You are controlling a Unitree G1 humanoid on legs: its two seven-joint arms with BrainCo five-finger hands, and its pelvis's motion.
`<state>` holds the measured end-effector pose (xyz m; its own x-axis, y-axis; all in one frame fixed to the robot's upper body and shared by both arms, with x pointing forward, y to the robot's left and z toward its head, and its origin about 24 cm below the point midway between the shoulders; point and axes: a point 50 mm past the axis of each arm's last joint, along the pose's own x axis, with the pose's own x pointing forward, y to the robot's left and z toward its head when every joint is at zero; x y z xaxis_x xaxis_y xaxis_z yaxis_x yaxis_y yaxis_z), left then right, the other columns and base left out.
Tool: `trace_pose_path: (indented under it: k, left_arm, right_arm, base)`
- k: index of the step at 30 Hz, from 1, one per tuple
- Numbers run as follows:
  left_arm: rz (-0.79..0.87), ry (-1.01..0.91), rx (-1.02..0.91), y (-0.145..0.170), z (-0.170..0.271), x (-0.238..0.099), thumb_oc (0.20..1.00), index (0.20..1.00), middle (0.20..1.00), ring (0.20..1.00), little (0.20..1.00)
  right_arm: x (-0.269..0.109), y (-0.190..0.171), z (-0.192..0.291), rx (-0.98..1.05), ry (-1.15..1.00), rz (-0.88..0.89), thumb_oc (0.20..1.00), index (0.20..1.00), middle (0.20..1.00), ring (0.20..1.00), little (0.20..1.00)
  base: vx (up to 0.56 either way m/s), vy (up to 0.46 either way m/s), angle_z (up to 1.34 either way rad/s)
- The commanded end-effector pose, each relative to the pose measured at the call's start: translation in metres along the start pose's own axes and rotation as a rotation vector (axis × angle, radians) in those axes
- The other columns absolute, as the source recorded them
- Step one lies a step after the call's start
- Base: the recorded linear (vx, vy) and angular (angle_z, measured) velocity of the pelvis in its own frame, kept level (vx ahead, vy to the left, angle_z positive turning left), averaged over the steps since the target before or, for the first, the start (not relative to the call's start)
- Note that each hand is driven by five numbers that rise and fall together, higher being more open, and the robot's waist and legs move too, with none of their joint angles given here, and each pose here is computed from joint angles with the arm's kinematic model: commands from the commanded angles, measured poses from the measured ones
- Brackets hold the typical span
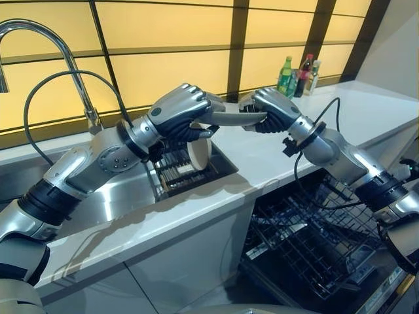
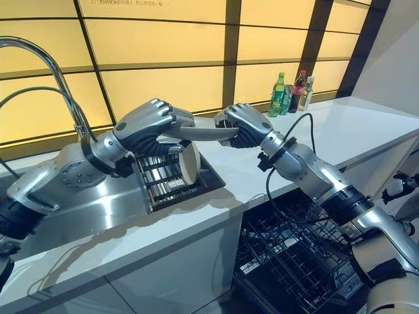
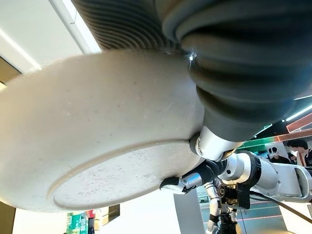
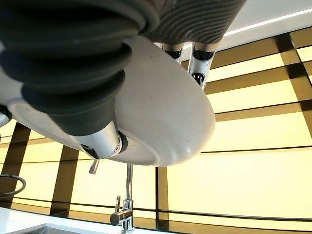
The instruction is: Pick up plates and place into dishwasher.
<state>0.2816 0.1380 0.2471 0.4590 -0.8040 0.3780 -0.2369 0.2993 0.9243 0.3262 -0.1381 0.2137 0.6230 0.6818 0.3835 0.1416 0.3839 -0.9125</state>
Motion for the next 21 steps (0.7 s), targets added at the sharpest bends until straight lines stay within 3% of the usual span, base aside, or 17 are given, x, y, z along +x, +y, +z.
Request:
trace_pose_path:
  k: [1,14,21]
  left_arm:
    - [0.110,0.113,0.073,0.026,-0.023,-0.002,1.000,1.000,1.000,1.000,1.000]
    - [0.177,0.659,0.503,0.062,-0.101,-0.108,1.000,1.000,1.000,1.000,1.000]
    - [0.148,0.802,0.569,0.079,-0.118,-0.129,1.000,1.000,1.000,1.000,1.000]
  right_arm:
    - [-0.001,-0.054,-0.003,0.005,-0.013,-0.220,0.200,0.200,0.200,0.200,0.200]
    - [-0.078,-0.061,-0.030,0.059,0.238,-0.015,0.200,0.200,0.200,0.200,0.200]
    - [-0.100,-0.054,-0.040,0.223,0.346,0.074,0.200,0.200,0.200,0.200,0.200]
  base:
    - [0.00,0.000,0.00]
    - [0.02,0.018,-0.14]
    - [-0.08,0.033,-0.27]
